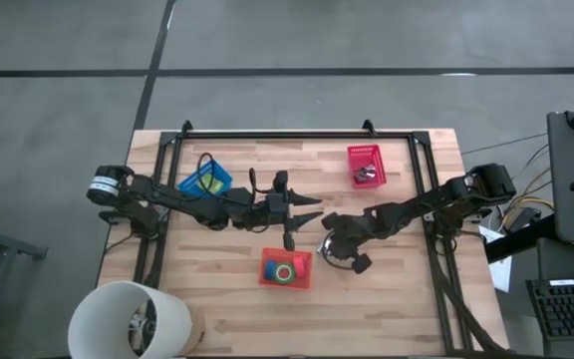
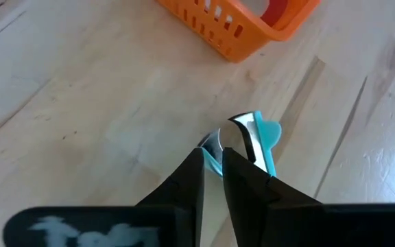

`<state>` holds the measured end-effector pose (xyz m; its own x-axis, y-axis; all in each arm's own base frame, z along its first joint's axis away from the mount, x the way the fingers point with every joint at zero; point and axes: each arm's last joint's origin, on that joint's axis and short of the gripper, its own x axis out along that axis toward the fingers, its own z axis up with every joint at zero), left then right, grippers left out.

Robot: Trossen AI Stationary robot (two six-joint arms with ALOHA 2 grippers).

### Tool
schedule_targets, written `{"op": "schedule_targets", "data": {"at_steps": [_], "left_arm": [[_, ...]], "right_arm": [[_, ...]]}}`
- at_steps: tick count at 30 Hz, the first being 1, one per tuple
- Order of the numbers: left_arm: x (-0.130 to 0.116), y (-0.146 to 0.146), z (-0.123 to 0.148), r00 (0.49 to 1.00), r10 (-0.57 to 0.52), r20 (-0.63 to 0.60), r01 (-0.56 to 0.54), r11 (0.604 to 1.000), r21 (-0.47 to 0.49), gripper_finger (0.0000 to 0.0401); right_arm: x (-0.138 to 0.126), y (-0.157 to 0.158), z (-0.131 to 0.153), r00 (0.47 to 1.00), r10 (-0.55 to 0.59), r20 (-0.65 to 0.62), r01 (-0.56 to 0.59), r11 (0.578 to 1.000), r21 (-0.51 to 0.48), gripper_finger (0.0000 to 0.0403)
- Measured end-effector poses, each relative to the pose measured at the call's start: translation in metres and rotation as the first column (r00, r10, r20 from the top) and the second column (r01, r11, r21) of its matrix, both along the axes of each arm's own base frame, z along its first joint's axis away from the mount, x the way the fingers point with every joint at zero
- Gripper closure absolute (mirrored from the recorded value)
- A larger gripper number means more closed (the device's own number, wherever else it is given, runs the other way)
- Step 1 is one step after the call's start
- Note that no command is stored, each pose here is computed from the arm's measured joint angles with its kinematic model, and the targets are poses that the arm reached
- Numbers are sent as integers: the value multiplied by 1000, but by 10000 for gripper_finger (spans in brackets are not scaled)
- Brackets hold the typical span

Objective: Pick and place Stapler, Stapler remover, tape
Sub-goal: Put the light blue staple remover into the red bin

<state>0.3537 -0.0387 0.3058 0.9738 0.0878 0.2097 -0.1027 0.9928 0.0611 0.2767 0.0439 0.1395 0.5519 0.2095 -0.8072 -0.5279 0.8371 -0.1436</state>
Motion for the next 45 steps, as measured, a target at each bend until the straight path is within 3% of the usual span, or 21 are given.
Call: {"op": "schedule_targets", "data": {"at_steps": [11,21,30,36,45], "left_arm": [[0,0,0,1000,0,1,0,1000,0,275],[0,0,0,1000,0,1,0,1000,-1,275],[0,0,0,1000,0,2,0,1000,-1,275],[0,0,0,1000,0,1,0,1000,-1,275],[0,0,0,1000,0,0,0,1000,0,275]], "right_arm": [[-1,3,-1,1000,15,-6,-15,1000,-1,357],[-5,3,-5,999,-13,-34,14,1000,11,381],[-4,1,-4,987,-154,-43,155,988,10,394],[-3,1,1,985,-171,-27,171,985,13,394],[-7,-3,16,972,-232,30,233,971,-57,395]]}}
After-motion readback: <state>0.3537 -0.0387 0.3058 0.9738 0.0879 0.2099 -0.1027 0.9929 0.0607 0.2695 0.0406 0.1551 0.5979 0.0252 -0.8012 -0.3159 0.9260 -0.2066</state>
